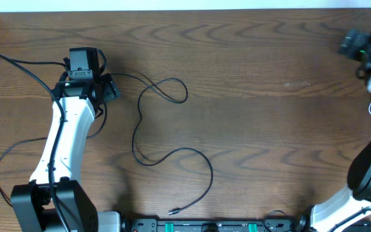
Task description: Untangle cables
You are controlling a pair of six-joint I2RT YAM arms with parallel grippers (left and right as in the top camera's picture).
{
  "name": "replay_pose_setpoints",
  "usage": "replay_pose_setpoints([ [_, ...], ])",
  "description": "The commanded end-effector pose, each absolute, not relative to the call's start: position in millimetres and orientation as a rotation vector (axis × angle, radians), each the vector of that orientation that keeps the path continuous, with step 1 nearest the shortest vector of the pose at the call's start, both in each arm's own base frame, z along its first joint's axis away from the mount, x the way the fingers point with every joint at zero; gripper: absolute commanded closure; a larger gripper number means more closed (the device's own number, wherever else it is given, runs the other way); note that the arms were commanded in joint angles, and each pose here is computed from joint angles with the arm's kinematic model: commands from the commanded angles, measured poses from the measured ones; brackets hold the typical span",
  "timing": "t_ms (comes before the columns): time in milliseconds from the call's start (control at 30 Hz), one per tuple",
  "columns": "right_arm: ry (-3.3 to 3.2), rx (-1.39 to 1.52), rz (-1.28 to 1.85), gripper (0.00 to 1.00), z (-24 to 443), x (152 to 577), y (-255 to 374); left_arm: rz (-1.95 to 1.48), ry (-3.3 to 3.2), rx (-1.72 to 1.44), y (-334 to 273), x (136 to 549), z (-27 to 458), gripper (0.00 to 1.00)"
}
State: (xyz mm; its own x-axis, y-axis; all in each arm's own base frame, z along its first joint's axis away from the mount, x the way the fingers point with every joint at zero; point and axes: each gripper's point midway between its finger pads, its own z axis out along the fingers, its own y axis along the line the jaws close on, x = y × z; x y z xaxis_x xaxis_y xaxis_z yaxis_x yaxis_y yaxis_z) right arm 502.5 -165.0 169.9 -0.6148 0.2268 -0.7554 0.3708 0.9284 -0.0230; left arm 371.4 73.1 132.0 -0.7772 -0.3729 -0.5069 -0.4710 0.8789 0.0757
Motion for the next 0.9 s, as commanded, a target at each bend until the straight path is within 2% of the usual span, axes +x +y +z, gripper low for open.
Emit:
replay_pose_setpoints([
  [0,2.323,0.263,-0.112,0.01,166.9,507.7,-102.2,0.274,2.556,-0.626,74.8,372.5,131.3,0.1],
  [133,2.413,0.118,-0.047,0.01,153.4,502.5,-37.3,0.275,2.556,-0.626,74.8,372.5,131.3,0.1],
  [367,2.524,-0.4,0.225,0.01,133.6,464.7,99.0,0.274,2.555,-0.626,74.8,372.5,131.5,0.1],
  [600,2.573,-0.794,0.336,0.01,119.1,405.3,188.5,0.274,2.555,-0.626,74.8,372.5,131.5,0.1],
  [867,2.544,-1.072,0.399,0.01,114.5,350.1,260.3,0.274,2.556,-0.626,74.8,372.5,131.3,0.1],
])
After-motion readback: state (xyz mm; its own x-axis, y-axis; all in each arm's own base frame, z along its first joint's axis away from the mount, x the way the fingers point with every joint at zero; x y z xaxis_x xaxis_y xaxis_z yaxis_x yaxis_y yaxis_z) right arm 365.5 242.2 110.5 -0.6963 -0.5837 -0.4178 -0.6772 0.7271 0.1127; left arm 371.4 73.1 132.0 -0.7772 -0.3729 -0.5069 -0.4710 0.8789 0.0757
